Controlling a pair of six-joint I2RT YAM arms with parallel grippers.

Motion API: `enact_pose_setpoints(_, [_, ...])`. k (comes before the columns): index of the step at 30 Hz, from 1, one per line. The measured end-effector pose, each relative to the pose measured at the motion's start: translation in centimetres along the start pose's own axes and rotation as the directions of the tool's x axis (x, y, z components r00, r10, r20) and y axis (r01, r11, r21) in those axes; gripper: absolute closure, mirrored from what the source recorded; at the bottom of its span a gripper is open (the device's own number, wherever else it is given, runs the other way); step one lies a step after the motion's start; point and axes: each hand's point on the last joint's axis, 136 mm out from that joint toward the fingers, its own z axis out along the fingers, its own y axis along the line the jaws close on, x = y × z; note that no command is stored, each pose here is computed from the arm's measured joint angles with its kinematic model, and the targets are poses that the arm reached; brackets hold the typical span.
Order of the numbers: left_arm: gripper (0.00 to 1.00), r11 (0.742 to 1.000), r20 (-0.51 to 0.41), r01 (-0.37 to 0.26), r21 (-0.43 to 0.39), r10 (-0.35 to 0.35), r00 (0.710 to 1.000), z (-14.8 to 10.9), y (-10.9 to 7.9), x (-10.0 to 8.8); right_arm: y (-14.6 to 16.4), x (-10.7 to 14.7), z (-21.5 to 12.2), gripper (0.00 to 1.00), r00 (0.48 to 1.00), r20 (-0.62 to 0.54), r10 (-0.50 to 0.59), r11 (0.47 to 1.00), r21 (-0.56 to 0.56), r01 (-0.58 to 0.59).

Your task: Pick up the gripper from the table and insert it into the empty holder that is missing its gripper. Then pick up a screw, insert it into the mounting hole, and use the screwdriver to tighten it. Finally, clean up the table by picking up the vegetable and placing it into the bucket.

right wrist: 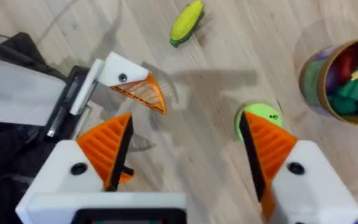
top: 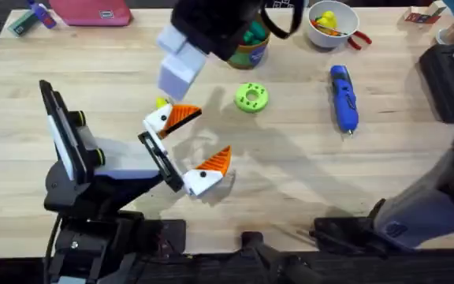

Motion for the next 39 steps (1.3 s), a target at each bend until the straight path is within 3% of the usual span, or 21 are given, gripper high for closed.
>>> enact_pose_setpoints(5, [0.016, 1.000, 0.000, 0.000, 0.000, 0.000, 1.000, 0.0, 0.0, 0.0, -1.0, 2.1, 0.4, 0.008, 0.997, 0.012, 0.072, 0.997, 0.014, -0.072])
enact_pose_setpoints(9, [0.016, 1.000, 0.000, 0.000, 0.000, 0.000, 1.000, 0.0, 0.0, 0.0, -3.1, 5.7, 0.0, 0.009, 0.979, 0.022, 0.205, 0.978, 0.041, -0.206])
enact_pose_setpoints(10, [0.016, 1.000, 0.000, 0.000, 0.000, 0.000, 1.000, 0.0, 0.0, 0.0, -5.3, 9.4, -0.5, 0.008, 0.942, 0.037, 0.335, 0.938, 0.080, -0.337])
enact_pose_setpoints(11, [0.015, 1.000, 0.000, 0.000, 0.000, 0.000, 1.000, 0.0, 0.0, 0.0, -6.1, 10.8, -0.5, 0.007, 0.924, 0.042, 0.379, 0.920, 0.094, -0.381])
enact_pose_setpoints(16, [0.015, 1.000, 0.000, 0.000, 0.000, 0.000, 1.000, 0.0, 0.0, 0.0, -8.3, 16.6, 0.6, 0.007, 0.835, 0.030, 0.550, 0.817, 0.189, -0.545])
enact_pose_setpoints(20, [0.015, 1.000, 0.000, 0.000, 0.000, 0.000, 1.000, 0.0, 0.0, 0.0, -9.7, 19.9, 1.4, 0.010, 0.774, 0.012, 0.633, 0.738, 0.291, -0.609])
enact_pose_setpoints(28, [0.015, 1.000, 0.000, 0.000, 0.000, 0.000, 1.000, 0.0, 0.0, 0.0, -12.7, 19.6, 1.5, 0.008, 0.714, 0.140, 0.686, 0.646, 0.332, -0.687])
enact_pose_setpoints(39, [0.015, 1.000, 0.000, 0.000, 0.000, 0.000, 1.000, 0.0, 0.0, 0.0, -13.2, 19.8, 1.6, 0.007, 0.696, 0.151, 0.702, 0.623, 0.342, -0.704])
